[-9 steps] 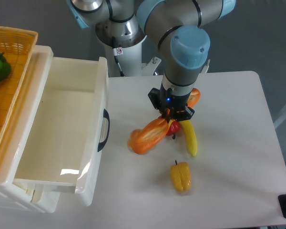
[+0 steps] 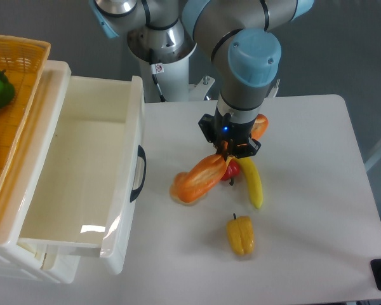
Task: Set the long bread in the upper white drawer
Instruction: 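Close the gripper on the long orange bread loaf, then lift the long bread loaf up off the table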
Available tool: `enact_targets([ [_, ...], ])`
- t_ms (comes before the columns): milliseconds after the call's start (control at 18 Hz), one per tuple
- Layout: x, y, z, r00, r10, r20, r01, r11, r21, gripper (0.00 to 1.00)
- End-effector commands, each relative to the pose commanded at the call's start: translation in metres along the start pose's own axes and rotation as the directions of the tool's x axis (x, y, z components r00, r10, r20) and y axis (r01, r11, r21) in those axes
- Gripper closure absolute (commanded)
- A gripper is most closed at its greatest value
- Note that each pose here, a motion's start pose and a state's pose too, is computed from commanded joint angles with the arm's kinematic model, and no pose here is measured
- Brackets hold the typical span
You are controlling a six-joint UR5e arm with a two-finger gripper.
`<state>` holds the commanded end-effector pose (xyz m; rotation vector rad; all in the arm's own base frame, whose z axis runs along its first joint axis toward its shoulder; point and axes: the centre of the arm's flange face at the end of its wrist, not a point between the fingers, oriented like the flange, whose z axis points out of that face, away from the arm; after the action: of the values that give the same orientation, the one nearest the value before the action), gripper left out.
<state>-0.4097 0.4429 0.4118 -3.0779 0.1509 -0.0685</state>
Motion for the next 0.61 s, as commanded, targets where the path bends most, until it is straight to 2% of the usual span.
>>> enact_targets([
  [278,0.011,0.008,-0.023,0.999,-0.038,0.005,0.038,0.999,0.005,1.0],
  [500,0.023,0.013,-0.044,0.99,-0.144,-0.017,0.143,0.99,-0.01,1.0],
  [611,0.031,0.017,-0.058,0.976,-0.217,-0.016,0.217,0.976,-0.006,1.0],
])
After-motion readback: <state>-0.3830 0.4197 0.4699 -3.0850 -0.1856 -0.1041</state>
